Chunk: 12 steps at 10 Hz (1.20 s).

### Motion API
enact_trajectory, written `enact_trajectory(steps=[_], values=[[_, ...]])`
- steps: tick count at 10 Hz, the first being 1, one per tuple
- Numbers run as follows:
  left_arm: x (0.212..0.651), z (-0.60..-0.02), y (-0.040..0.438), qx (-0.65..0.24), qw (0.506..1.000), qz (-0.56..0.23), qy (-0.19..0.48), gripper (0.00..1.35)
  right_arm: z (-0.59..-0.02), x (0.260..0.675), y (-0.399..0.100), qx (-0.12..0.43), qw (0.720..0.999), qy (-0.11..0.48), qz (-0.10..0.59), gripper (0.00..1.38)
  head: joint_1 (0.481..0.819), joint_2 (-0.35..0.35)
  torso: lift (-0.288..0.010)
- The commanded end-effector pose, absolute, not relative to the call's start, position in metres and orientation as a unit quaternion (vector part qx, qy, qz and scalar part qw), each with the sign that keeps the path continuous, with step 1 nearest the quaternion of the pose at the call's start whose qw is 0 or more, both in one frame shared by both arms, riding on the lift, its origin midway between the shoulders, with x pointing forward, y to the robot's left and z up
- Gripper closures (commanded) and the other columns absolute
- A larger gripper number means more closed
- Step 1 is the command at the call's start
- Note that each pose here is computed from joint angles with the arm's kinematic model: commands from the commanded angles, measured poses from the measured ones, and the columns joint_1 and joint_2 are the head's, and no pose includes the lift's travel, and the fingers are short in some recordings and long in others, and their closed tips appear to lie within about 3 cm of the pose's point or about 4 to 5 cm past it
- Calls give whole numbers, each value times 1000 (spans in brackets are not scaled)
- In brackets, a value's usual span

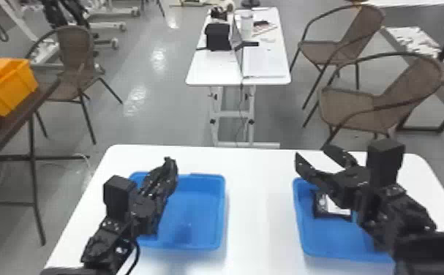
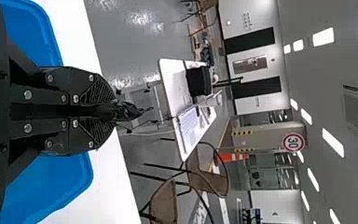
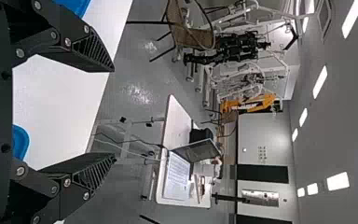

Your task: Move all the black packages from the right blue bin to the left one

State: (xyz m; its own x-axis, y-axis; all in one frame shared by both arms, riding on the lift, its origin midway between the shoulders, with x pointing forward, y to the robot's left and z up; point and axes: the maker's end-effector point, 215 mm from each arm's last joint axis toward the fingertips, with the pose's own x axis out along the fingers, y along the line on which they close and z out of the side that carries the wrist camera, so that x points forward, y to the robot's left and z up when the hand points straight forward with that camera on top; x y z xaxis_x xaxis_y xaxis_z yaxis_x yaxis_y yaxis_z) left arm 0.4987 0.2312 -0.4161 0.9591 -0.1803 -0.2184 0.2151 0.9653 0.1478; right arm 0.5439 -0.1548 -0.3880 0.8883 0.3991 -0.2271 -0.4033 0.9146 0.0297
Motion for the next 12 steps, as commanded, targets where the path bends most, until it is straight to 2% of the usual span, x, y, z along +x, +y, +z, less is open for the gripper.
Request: enact_trajectory(steps=[1,2,4,5,8,12], values=[[495,-416,234,41,991,-97,83,312,-388,544,-154,-9,972,115,207,427,695,80,0],[495,-410,241,29,993,-91,75,19,-388,544,-156,-10,972,115,206,427,695,83,0],[494,-383,249,21,996,-82,38,199,-388,544,-163,-18,974,115,194,427,695,89,0],[495,-359,261,29,997,-72,14,233,-394,543,-173,-18,976,120,180,430,695,90,0],[494,-308,278,24,997,-54,-43,236,-435,532,-224,-12,979,149,136,435,695,90,0],[490,-311,279,15,998,-49,-40,236,-510,491,-311,43,977,199,69,429,695,12,0]])
